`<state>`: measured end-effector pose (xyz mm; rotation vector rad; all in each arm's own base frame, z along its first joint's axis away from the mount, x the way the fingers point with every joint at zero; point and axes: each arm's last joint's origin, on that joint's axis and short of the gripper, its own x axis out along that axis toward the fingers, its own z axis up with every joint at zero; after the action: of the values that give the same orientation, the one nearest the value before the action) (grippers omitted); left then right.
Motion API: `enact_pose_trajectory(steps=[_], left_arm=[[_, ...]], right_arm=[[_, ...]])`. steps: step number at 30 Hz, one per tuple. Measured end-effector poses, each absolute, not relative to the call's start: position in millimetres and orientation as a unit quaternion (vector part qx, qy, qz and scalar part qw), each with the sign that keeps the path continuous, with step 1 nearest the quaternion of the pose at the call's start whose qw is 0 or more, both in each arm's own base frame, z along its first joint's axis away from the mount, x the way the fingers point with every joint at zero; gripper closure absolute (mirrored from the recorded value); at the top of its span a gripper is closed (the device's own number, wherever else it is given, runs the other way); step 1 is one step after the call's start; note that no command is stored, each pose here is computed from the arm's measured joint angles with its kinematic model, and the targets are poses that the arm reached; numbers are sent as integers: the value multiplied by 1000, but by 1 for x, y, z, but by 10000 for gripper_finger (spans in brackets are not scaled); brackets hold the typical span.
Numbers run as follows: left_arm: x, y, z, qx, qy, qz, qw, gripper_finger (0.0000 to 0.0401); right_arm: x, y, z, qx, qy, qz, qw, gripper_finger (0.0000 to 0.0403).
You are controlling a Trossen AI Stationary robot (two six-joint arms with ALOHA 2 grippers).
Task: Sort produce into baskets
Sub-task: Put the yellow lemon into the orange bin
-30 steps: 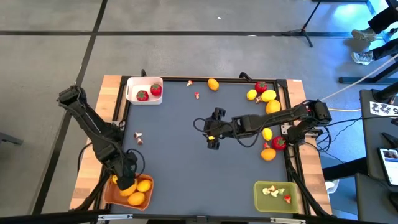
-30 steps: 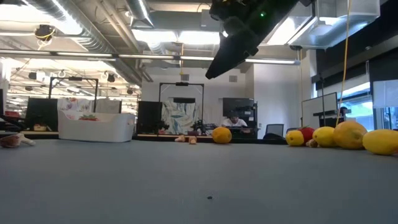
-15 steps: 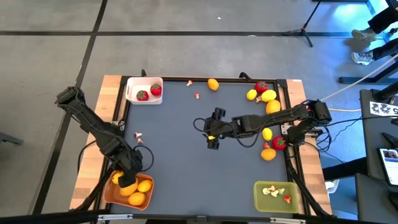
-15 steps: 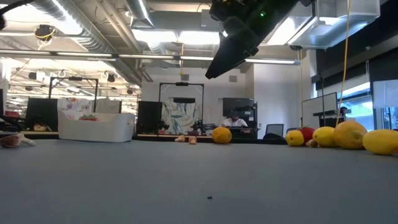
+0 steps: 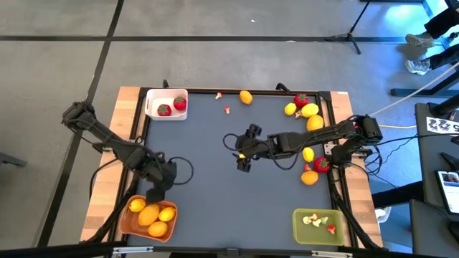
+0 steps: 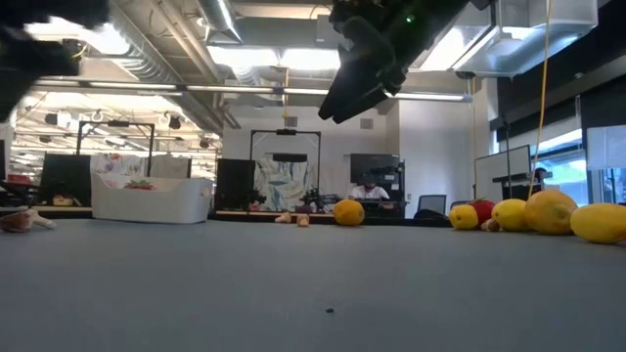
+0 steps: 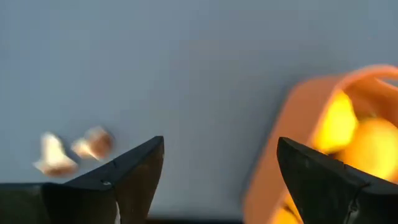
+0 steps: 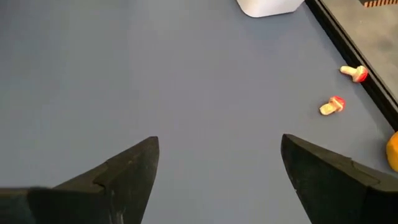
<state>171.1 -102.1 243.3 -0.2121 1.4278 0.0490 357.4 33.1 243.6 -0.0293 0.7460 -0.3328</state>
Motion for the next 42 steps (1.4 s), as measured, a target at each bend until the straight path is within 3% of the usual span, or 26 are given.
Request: enact_pose_trajectory(steps=[8, 19, 29, 42], left_arm=[[194, -76, 258, -67, 551, -9, 831, 93], [222, -47, 272, -23, 438, -14, 898, 93], [228, -33, 275, -40, 415, 18, 909, 93], [232, -32, 277, -45, 394, 23, 918, 93]], right_arm=[[356, 17, 243, -3, 352, -244, 904, 68], [348, -69, 240, 51, 374, -325, 867, 68], [336, -141, 223, 99, 388, -366, 840, 68], [332, -212, 185, 144, 361, -366, 846, 68]])
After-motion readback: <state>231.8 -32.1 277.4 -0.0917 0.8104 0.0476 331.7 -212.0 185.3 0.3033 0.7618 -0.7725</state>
